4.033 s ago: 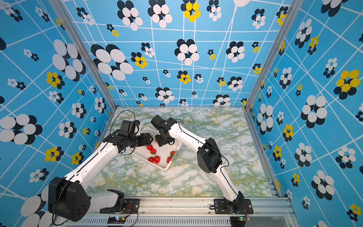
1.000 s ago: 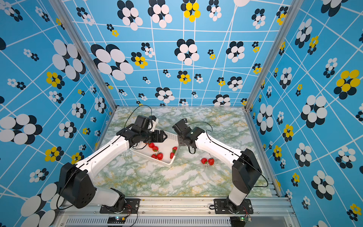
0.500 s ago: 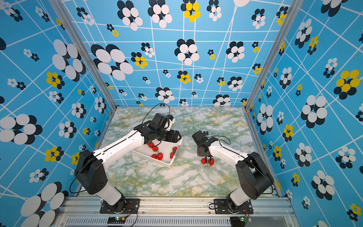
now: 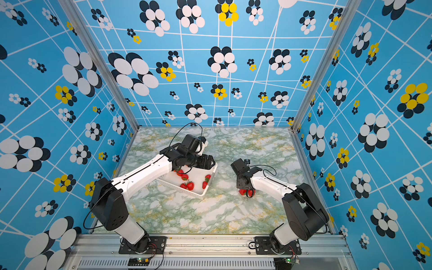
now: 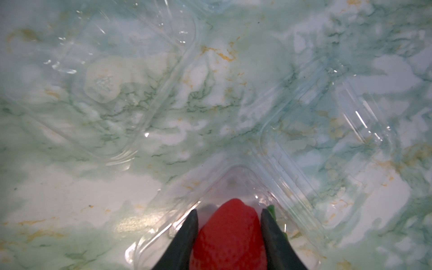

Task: Pack strawberries into containers
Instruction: Place the strawberry in the packing box, then pick up the strawberry from the basket.

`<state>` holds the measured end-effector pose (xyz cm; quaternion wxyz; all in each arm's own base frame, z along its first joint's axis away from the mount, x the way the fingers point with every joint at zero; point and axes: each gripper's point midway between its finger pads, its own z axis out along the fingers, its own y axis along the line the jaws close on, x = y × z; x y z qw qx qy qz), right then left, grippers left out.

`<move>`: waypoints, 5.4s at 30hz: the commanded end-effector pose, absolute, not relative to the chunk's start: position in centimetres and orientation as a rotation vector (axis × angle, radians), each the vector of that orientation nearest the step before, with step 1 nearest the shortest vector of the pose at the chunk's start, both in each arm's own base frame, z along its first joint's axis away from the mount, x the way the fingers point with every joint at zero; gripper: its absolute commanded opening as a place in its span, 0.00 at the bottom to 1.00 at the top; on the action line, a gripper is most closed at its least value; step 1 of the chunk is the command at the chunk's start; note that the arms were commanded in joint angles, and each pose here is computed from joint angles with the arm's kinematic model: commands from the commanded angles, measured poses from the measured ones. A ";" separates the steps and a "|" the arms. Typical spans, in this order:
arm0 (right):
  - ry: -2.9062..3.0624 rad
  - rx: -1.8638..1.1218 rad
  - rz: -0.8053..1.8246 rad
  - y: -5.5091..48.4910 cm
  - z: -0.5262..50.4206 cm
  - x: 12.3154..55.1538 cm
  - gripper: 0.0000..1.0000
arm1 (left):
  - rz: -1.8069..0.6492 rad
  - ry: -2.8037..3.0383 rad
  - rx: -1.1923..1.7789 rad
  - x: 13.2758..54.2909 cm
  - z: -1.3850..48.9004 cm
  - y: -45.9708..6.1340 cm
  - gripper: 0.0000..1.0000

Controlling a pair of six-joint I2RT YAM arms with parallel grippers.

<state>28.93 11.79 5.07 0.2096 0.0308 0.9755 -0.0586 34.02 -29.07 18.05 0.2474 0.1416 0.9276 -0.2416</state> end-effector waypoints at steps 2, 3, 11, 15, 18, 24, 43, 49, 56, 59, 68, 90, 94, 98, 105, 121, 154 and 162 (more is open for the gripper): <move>2.729 0.123 -0.156 11.6 4.2 28.8 0.36 | -0.640 2.529 0.388 34.3 18.4 -29.1 0.84; 2.733 0.120 -0.157 11.7 4.1 28.8 0.37 | -0.639 2.529 0.388 34.3 18.4 -29.1 0.84; 2.742 0.120 -0.168 11.4 3.9 28.5 0.44 | -0.641 2.533 0.390 34.3 18.2 -29.2 0.84; 2.748 0.122 -0.171 11.3 3.7 28.2 0.47 | -0.640 2.533 0.389 34.2 18.2 -29.1 0.84; 2.747 0.125 -0.177 11.2 3.8 28.1 0.49 | -0.639 2.531 0.388 34.2 18.2 -29.0 0.84; 2.742 0.123 -0.179 11.0 4.3 28.0 0.52 | -0.638 2.532 0.389 34.2 18.2 -29.1 0.84; 2.607 -0.370 0.268 24.9 15.3 31.8 0.54 | -0.532 2.530 0.120 34.9 18.6 -19.7 0.84; 2.588 -0.558 0.385 33.6 15.6 34.3 0.53 | -0.528 2.521 -0.027 34.7 18.0 -14.9 0.85; 2.623 -0.717 0.510 40.9 12.5 35.1 0.53 | -0.525 2.547 -0.134 34.3 16.1 -12.2 0.85; 2.646 -0.765 0.555 43.6 10.7 34.8 0.53 | -0.535 2.557 -0.152 34.2 15.3 -11.9 0.85; 2.710 -0.791 0.546 45.5 8.0 33.5 0.55 | -0.546 2.556 -0.164 34.1 14.8 -11.5 0.85; 2.770 -0.837 0.601 47.4 5.7 30.8 0.57 | -0.513 2.515 -0.342 33.2 14.2 -6.9 0.84; 2.773 -0.819 0.566 47.2 5.2 31.2 0.57 | -0.522 2.515 -0.342 33.0 14.1 -7.0 0.83; 2.761 -0.802 0.513 46.9 5.1 31.9 0.57 | -0.519 2.511 -0.345 32.9 14.2 -6.9 0.83; 2.716 -0.791 0.414 46.4 5.5 33.4 0.61 | -0.516 2.504 -0.357 32.9 14.3 -6.6 0.83; 2.728 -0.791 0.373 46.8 3.3 34.2 0.61 | -0.504 2.482 -0.377 32.6 14.9 -6.0 0.83; 2.694 -0.780 0.348 46.3 4.0 35.5 0.29 | -0.535 2.477 -0.374 32.8 14.8 -6.2 0.82; 2.680 -0.738 0.345 45.2 4.9 36.1 0.24 | -0.548 2.472 -0.371 32.8 15.0 -6.4 0.82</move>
